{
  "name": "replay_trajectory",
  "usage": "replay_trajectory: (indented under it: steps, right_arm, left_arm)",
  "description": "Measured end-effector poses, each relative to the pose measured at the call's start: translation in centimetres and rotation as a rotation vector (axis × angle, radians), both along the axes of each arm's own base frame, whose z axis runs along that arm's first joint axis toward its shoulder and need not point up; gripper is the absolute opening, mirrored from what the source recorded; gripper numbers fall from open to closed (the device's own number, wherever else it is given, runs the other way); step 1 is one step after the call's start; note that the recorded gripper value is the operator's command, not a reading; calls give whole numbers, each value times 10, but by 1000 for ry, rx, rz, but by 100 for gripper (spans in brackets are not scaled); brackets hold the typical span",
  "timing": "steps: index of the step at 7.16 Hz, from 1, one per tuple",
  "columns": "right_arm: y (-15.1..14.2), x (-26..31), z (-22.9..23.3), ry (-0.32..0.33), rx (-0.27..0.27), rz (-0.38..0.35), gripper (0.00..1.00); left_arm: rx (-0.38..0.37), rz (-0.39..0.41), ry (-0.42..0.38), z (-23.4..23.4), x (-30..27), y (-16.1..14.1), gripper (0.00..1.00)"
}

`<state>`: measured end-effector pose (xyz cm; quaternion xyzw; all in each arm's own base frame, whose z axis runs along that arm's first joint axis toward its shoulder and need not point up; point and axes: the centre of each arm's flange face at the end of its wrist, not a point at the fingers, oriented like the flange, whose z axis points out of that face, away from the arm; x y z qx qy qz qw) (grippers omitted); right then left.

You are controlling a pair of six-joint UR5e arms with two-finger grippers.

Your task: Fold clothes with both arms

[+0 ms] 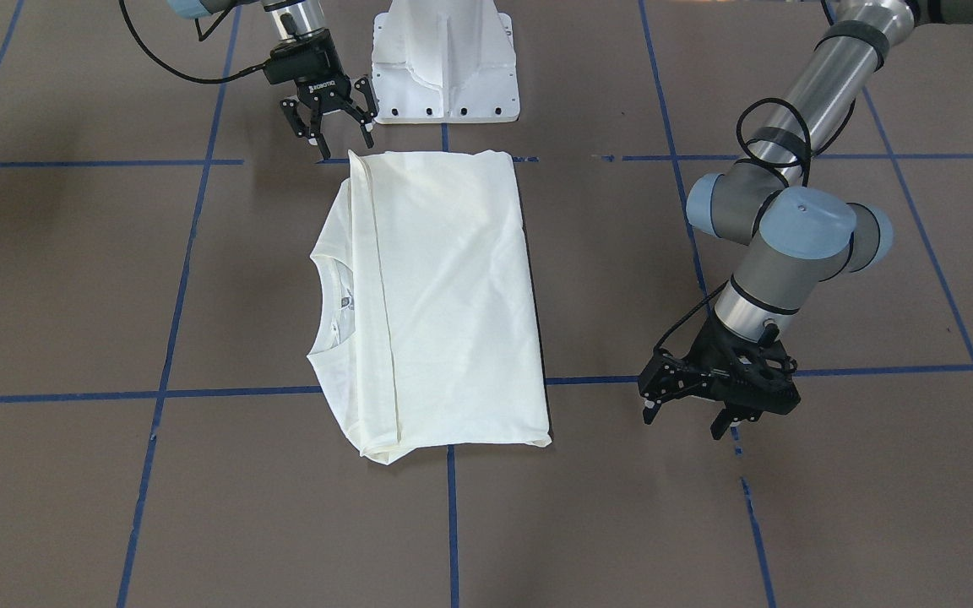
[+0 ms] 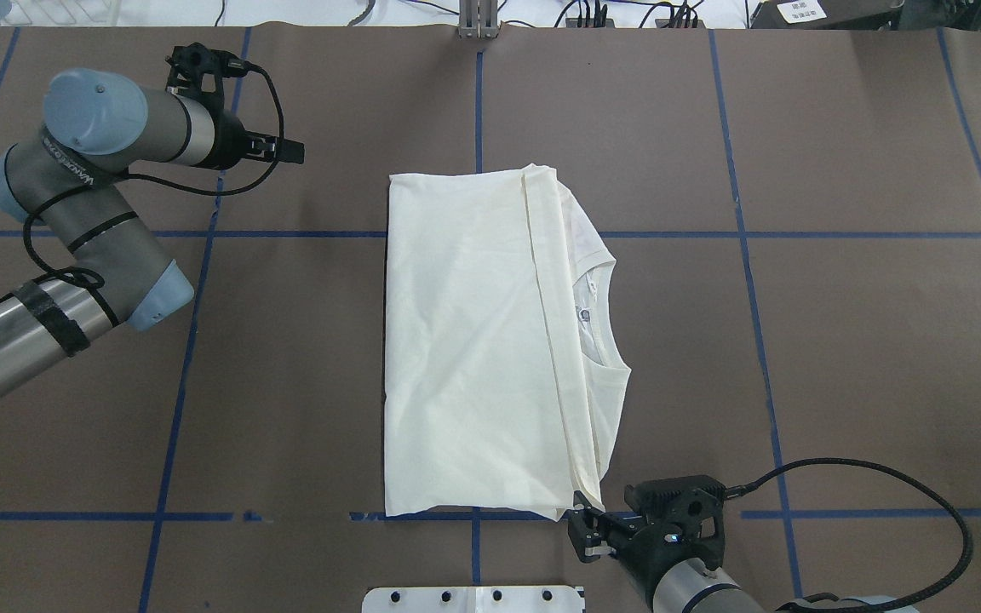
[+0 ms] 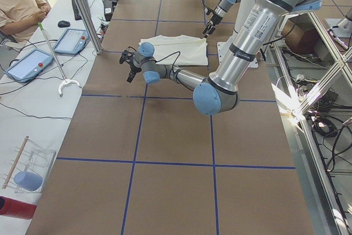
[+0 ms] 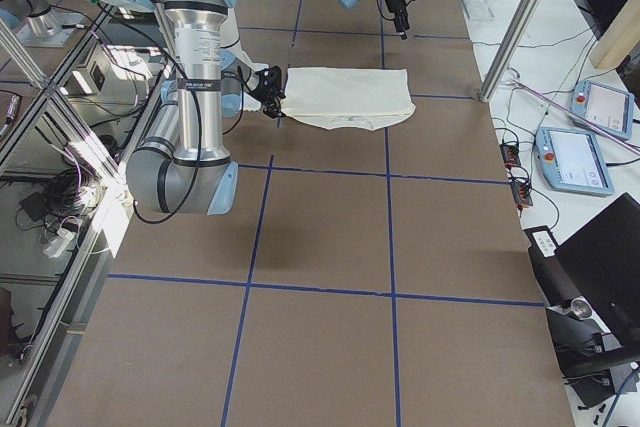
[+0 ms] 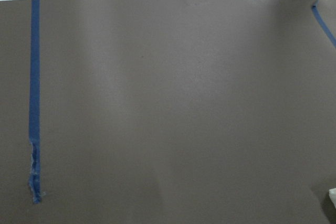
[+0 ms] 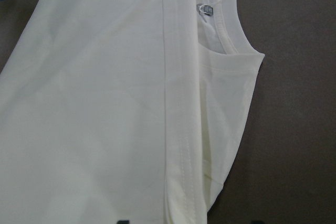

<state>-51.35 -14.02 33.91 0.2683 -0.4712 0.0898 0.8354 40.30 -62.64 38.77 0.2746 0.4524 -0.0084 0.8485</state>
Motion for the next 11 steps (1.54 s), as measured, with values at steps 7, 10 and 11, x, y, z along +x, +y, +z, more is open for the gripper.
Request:
replay_trajectory:
  steps: [7, 10, 11]
  right_arm:
    - [3, -6, 6, 21, 34, 11, 0]
    - [-2, 9, 8, -13, 4, 43, 0]
    - [3, 17, 24, -31, -45, 73, 0]
  left_arm:
    - [0, 2, 0, 0, 1, 1, 100]
    - [1, 0, 0, 0, 1, 1, 100]
    - [0, 0, 1, 0, 1, 1, 100]
